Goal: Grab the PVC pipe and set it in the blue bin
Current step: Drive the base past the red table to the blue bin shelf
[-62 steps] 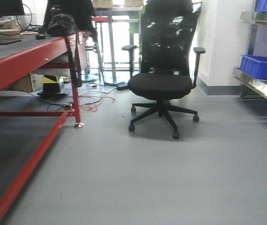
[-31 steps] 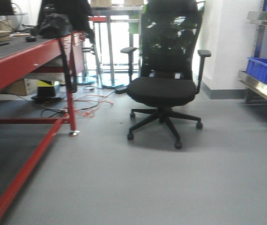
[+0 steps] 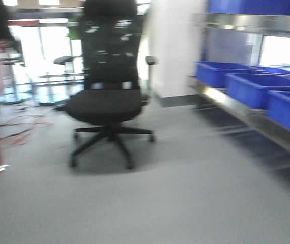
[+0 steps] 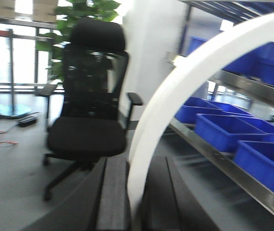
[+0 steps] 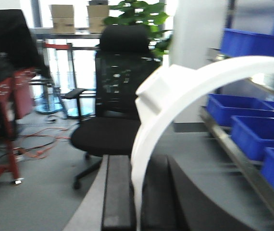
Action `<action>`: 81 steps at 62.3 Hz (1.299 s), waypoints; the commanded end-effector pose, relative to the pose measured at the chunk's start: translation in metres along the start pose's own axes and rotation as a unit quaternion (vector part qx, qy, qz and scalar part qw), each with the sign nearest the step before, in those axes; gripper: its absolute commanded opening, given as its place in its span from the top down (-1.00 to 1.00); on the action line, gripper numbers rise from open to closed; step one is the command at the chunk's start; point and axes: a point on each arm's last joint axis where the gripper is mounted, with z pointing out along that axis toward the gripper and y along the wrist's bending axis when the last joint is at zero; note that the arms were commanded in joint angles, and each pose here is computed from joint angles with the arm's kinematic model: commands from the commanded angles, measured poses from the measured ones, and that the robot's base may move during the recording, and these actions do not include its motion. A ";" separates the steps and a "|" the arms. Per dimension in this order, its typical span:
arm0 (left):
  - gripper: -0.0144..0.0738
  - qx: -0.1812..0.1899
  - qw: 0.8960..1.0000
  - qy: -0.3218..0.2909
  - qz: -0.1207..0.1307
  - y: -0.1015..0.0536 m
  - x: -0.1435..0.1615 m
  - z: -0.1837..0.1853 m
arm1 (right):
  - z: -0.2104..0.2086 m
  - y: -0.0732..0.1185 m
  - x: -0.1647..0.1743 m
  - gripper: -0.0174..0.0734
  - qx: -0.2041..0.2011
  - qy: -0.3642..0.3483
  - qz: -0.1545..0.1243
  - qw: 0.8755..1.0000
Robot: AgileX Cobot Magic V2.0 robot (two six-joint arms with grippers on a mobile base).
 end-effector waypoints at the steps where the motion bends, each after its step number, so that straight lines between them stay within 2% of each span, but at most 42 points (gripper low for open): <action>1: 0.92 0.004 1.000 -0.013 -0.001 -0.001 -0.002 -0.001 | -0.002 0.000 -0.004 0.97 -0.002 -0.018 -0.008 1.000; 81: 0.92 0.004 1.000 -0.013 -0.001 -0.001 -0.002 -0.001 | -0.002 0.000 -0.004 0.97 -0.002 -0.018 -0.008 1.000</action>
